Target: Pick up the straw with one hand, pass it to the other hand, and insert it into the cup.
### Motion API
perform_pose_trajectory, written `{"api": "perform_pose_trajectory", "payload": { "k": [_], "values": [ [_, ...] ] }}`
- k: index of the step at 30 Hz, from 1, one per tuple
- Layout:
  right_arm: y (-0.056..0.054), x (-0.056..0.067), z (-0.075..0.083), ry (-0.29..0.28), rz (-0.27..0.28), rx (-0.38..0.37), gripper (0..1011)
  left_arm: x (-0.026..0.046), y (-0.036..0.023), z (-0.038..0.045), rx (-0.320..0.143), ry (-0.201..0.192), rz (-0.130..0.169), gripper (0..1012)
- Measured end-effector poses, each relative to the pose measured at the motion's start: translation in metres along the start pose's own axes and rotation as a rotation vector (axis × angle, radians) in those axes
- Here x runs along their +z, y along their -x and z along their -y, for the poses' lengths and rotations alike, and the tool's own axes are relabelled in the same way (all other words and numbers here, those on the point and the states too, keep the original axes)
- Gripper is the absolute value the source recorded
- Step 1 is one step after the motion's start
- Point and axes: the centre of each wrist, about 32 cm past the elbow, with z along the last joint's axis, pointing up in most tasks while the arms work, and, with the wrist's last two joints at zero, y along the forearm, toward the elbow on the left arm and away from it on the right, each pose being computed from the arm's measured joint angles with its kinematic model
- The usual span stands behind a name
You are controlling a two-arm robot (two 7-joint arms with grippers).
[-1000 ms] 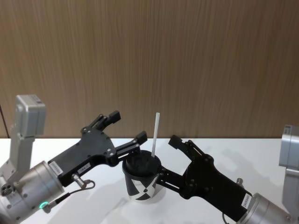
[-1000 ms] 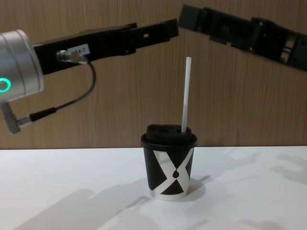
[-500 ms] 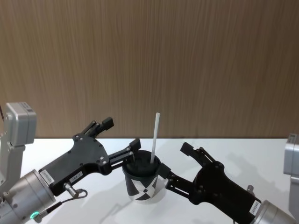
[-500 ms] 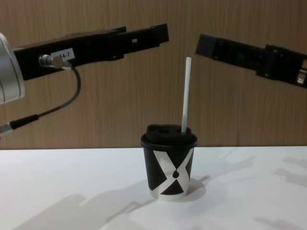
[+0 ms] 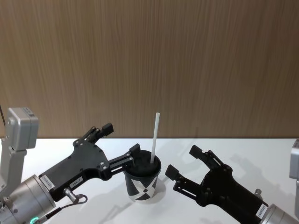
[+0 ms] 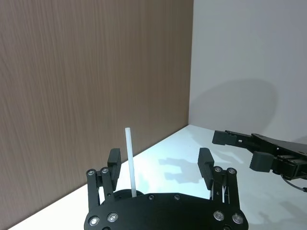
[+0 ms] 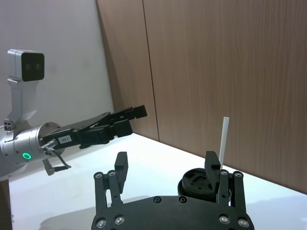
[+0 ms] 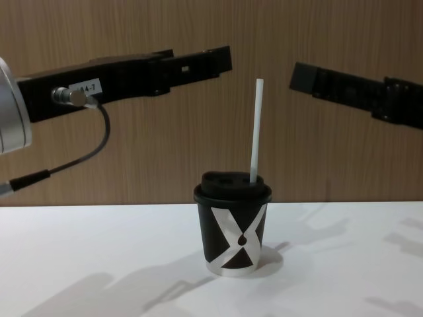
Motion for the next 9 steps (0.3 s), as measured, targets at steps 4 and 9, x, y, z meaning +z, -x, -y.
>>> {"api": "perform_pose_trajectory", "payload": {
  "k": [4, 9],
  "values": [
    [-0.0001, -0.0003, 0.0013, 0.002, 0.001, -0.005, 1001, -0.0005, 0.0008, -0.0004, 0.002, -0.003, -0.002, 1003],
    [-0.0002, -0.0007, 0.0025, 0.003, 0.003, -0.011, 1001, -0.0009, 0.0013, -0.0007, 0.002, -0.006, -0.004, 1003]
  ]
}}
